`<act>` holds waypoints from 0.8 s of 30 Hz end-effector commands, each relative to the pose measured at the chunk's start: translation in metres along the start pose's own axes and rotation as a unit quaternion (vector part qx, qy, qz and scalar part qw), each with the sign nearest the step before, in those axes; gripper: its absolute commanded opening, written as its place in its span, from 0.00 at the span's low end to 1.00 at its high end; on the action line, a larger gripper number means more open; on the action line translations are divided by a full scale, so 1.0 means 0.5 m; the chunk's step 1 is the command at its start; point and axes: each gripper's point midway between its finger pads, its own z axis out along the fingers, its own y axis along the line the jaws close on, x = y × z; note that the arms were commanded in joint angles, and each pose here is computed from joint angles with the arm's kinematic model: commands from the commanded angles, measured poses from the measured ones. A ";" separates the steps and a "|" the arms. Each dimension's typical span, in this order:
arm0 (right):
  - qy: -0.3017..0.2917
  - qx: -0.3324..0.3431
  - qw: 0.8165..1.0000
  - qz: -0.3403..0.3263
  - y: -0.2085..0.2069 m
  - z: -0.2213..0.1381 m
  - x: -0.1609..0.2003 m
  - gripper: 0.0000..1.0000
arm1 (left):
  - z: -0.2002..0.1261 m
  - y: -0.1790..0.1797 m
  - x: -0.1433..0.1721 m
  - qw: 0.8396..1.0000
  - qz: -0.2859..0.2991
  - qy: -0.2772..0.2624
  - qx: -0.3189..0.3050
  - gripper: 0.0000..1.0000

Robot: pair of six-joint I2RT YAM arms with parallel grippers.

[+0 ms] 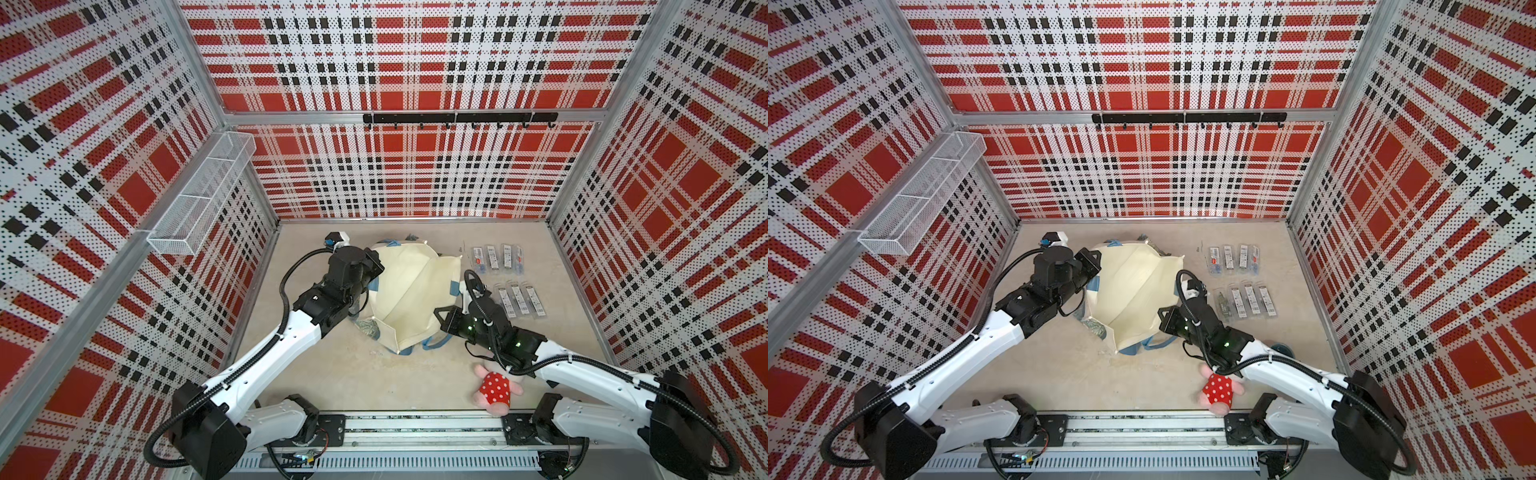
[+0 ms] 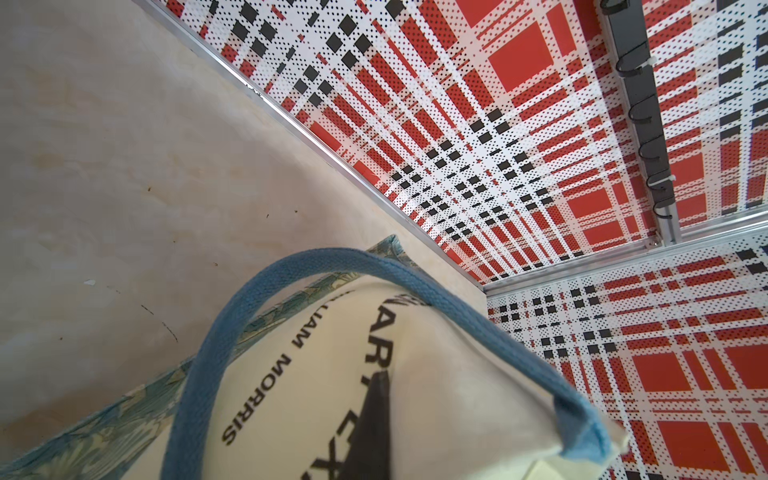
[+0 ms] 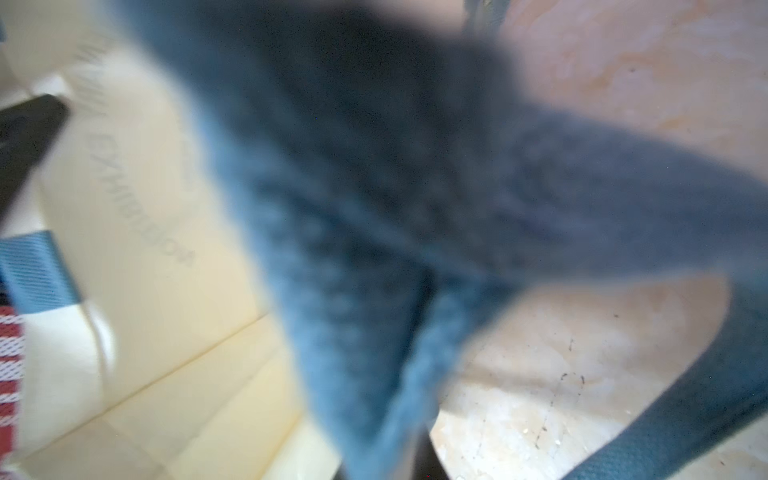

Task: Take out the compass set from the canvas bag
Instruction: Pick up the canvas bag from the center of the board, then place the canvas bag at the center of the board.

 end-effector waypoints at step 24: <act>0.126 0.048 0.983 -0.126 -0.007 0.113 -0.145 0.05 | -0.014 0.006 0.152 0.985 -0.086 0.149 0.013 0.22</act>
